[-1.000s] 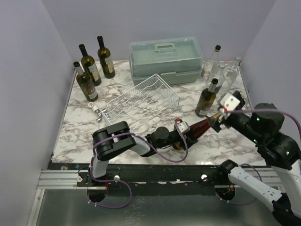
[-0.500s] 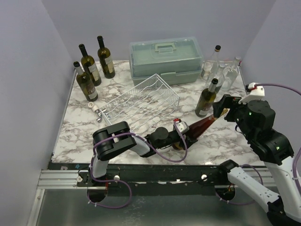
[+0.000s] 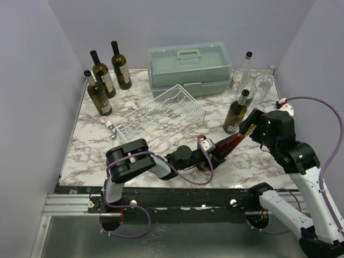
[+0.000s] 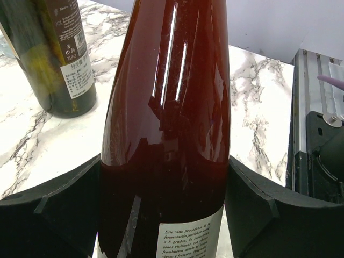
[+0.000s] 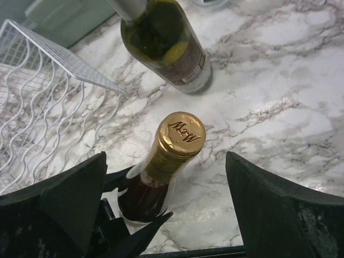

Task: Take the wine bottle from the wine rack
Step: Place the wine bottle at the center of the board.

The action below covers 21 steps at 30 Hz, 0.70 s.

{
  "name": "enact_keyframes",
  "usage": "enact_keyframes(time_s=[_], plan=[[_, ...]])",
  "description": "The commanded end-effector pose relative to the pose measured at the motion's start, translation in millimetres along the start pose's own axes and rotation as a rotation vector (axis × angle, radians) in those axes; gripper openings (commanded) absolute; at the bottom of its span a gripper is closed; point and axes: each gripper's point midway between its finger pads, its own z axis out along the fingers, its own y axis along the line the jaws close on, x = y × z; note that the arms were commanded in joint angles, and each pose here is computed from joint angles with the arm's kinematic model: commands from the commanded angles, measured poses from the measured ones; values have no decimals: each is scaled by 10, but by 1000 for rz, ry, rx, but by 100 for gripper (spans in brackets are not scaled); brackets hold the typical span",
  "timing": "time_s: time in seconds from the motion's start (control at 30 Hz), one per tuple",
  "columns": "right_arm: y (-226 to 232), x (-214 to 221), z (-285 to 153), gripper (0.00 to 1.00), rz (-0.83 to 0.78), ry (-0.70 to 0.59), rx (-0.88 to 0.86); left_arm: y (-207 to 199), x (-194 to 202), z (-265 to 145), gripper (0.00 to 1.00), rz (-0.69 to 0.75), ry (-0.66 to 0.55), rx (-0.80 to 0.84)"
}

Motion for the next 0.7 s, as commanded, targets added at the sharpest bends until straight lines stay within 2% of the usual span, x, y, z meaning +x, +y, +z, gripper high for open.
enact_keyframes(time_s=[0.0, 0.17, 0.33, 0.53, 0.67], plan=[[1, 190, 97, 93, 46, 63, 4, 2, 60, -55, 0, -10, -6, -11], [216, 58, 163, 87, 75, -2, -97, 6, 50, -76, 0, -9, -12, -11], [260, 94, 268, 75, 63, -17, -126, -9, 43, -72, 0, -14, -19, -6], [260, 83, 290, 45, -5, -90, -181, -13, 47, -86, 0, -26, -24, -5], [222, 29, 248, 13, -40, -144, -191, -12, 33, -103, 0, -34, -26, -8]])
